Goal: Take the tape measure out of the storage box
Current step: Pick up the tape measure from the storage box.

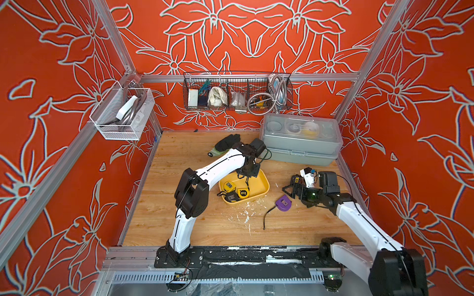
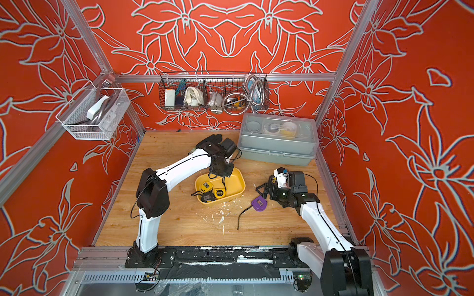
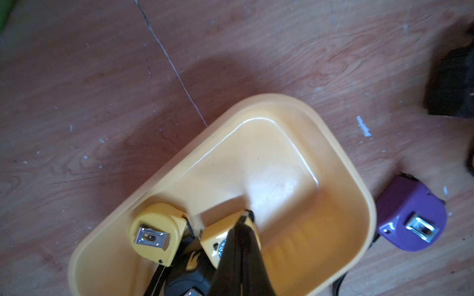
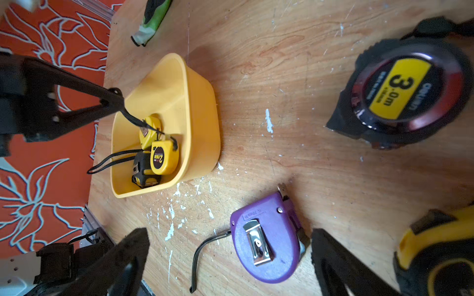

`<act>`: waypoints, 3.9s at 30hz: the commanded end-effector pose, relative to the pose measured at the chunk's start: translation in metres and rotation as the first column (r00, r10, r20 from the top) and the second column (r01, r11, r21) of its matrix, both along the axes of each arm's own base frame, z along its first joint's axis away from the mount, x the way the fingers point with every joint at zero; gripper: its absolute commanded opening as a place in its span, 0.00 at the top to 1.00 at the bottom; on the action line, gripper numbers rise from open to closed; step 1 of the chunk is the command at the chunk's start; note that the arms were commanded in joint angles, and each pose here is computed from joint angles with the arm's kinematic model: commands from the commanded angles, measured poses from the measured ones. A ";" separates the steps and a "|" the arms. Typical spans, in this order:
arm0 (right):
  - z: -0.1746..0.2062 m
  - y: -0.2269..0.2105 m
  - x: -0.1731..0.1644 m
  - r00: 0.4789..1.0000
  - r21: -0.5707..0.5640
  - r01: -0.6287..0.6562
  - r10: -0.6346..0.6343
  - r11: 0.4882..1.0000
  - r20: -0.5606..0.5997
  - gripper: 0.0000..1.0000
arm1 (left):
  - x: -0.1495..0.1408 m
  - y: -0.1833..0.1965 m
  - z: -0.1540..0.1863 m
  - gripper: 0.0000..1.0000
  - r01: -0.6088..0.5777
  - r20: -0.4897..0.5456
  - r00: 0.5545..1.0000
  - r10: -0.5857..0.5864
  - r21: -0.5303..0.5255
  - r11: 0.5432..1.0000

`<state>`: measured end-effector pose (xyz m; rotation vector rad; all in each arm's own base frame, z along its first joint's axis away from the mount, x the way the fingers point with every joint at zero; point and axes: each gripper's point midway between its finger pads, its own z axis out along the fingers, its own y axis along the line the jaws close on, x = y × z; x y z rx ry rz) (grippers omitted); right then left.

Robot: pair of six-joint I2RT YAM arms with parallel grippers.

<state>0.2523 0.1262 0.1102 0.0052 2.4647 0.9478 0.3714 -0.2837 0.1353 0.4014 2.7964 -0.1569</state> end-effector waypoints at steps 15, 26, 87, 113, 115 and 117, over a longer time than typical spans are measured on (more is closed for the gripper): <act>0.044 0.083 -0.018 0.852 -0.106 -0.370 0.382 0.923 0.358 0.00 | -0.024 0.007 0.054 1.00 0.023 0.062 0.998 -0.018 -0.087 0.996; 0.047 0.128 0.001 0.777 -0.126 -0.476 0.484 0.870 0.402 0.00 | -0.043 0.002 0.079 1.00 0.050 0.085 0.996 -0.039 -0.142 0.989; 0.015 0.228 0.005 0.621 -0.202 -0.672 0.691 0.712 0.369 0.42 | -0.078 0.013 0.175 1.00 0.125 0.238 0.969 -0.071 -0.223 0.967; 0.016 0.191 0.003 0.744 -0.189 -0.586 0.615 0.788 0.262 1.00 | -0.062 0.032 0.163 0.11 0.031 0.249 0.968 0.024 -0.214 0.976; 0.017 0.169 0.014 0.812 -0.146 -0.514 0.535 0.845 0.236 1.00 | -0.055 0.042 0.169 0.01 -0.001 0.265 0.962 0.063 -0.229 0.974; 0.022 0.144 0.026 0.871 -0.081 -0.432 0.439 0.898 0.220 1.00 | -0.051 0.052 0.170 0.01 -0.029 0.273 0.958 0.094 -0.233 0.972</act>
